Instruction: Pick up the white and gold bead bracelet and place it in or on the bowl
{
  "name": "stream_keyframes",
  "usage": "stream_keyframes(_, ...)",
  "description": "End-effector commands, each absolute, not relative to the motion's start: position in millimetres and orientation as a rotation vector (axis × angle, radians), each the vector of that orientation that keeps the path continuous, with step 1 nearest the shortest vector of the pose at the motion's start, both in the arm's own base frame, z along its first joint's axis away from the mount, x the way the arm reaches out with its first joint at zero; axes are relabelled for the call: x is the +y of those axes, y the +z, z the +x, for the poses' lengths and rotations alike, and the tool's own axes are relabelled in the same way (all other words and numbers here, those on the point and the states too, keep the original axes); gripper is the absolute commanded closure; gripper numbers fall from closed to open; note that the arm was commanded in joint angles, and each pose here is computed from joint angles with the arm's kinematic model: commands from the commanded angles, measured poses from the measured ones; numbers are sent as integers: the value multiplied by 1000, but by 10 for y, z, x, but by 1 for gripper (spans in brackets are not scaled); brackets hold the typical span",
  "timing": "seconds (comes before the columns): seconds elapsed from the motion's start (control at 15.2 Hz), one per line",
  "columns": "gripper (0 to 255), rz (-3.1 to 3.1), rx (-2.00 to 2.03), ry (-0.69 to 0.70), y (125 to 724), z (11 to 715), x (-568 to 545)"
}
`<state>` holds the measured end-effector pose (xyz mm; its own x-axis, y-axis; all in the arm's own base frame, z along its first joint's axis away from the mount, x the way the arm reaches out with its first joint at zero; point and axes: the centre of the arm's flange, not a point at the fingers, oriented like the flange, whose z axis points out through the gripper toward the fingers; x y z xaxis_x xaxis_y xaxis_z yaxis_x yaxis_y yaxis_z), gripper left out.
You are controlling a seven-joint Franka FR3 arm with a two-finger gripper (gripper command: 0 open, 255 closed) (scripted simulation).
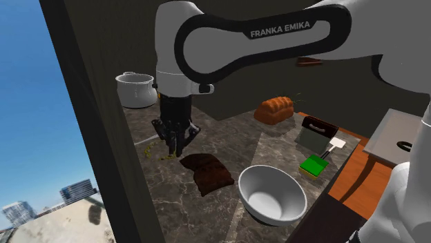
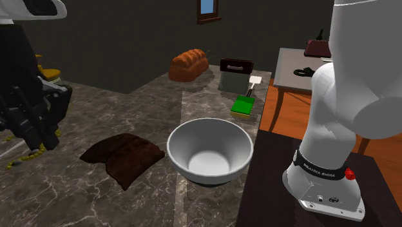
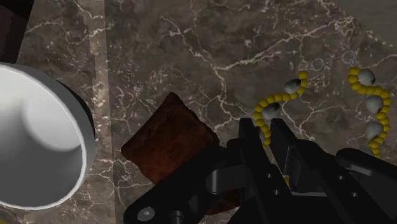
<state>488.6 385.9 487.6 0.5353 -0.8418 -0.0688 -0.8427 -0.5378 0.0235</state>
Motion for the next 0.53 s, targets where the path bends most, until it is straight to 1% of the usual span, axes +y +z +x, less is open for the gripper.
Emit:
stream_keyframes(0.0, 255, -2742, 1504, 112, 4902, 4719, 3707)
stream_keyframes(0.46, 255, -2742, 1504, 112, 4930, 4043, 3078)
